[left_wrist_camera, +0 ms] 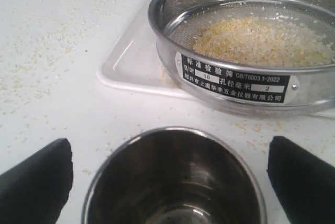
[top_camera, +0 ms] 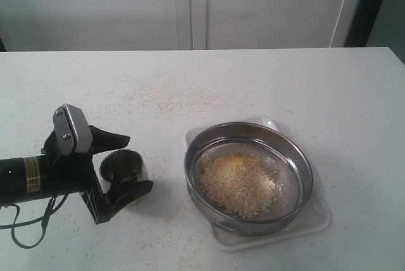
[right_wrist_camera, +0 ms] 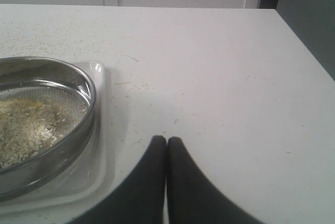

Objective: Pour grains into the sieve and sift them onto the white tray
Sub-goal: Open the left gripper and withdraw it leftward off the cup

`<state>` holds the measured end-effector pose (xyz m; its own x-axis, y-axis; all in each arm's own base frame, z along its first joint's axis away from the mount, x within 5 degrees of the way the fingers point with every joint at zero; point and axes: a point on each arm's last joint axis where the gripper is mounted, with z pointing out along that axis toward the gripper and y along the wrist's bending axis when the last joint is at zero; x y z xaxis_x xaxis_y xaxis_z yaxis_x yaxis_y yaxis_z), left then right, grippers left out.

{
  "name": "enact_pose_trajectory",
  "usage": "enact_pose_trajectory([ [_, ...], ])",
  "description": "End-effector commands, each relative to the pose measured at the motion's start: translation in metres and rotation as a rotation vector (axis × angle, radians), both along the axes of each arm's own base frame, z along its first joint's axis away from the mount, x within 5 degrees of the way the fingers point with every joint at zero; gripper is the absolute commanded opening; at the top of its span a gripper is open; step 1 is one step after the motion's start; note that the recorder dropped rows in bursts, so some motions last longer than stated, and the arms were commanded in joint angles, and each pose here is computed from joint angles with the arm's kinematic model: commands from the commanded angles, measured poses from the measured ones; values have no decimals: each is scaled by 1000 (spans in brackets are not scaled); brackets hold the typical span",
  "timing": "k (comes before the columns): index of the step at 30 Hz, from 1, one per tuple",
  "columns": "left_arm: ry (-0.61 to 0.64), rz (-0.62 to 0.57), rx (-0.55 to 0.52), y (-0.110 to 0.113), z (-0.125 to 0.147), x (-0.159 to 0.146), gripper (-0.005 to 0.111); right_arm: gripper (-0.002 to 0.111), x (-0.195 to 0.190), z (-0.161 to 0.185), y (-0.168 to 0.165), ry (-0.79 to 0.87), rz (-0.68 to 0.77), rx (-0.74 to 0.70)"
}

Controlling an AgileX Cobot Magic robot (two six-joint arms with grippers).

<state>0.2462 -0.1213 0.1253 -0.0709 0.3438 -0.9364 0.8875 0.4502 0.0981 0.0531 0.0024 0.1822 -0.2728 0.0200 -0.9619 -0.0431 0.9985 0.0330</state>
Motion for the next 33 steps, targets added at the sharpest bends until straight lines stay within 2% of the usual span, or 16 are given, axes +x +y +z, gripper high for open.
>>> enact_pose_trajectory([
  [1, -38, 8, -22, 0, 14, 0, 105, 0, 0, -1, 0, -13, -3, 0],
  [6, -50, 23, -50, 1, 27, -1, 105, 0, 0, -1, 0, -13, -3, 0],
  [10, -65, 48, -21, 3, 37, -2, 105, 0, 0, -1, 0, -13, -3, 0],
  [16, -86, 109, -32, 8, 62, -6, 104, 0, 0, -1, 0, -13, -3, 0],
  [17, -61, 137, -27, 10, 65, -7, 100, 0, 0, -1, 0, -13, -3, 0],
  [19, -35, 169, -38, 12, 69, -8, 83, 0, 0, -1, 0, -13, -3, 0],
  [25, 75, 281, -41, 19, 73, -9, 6, 0, 0, -1, 0, -11, -12, 32],
  [26, 95, 297, -31, 20, 72, -9, 0, 0, 0, -1, 0, -11, -12, 32],
  [31, 113, 349, -16, 25, 76, -10, 0, 0, 0, -1, 0, -11, -12, 32],
  [33, 153, 418, -3, 30, 78, -11, 0, 0, 0, -1, 0, -11, -12, 32],
])
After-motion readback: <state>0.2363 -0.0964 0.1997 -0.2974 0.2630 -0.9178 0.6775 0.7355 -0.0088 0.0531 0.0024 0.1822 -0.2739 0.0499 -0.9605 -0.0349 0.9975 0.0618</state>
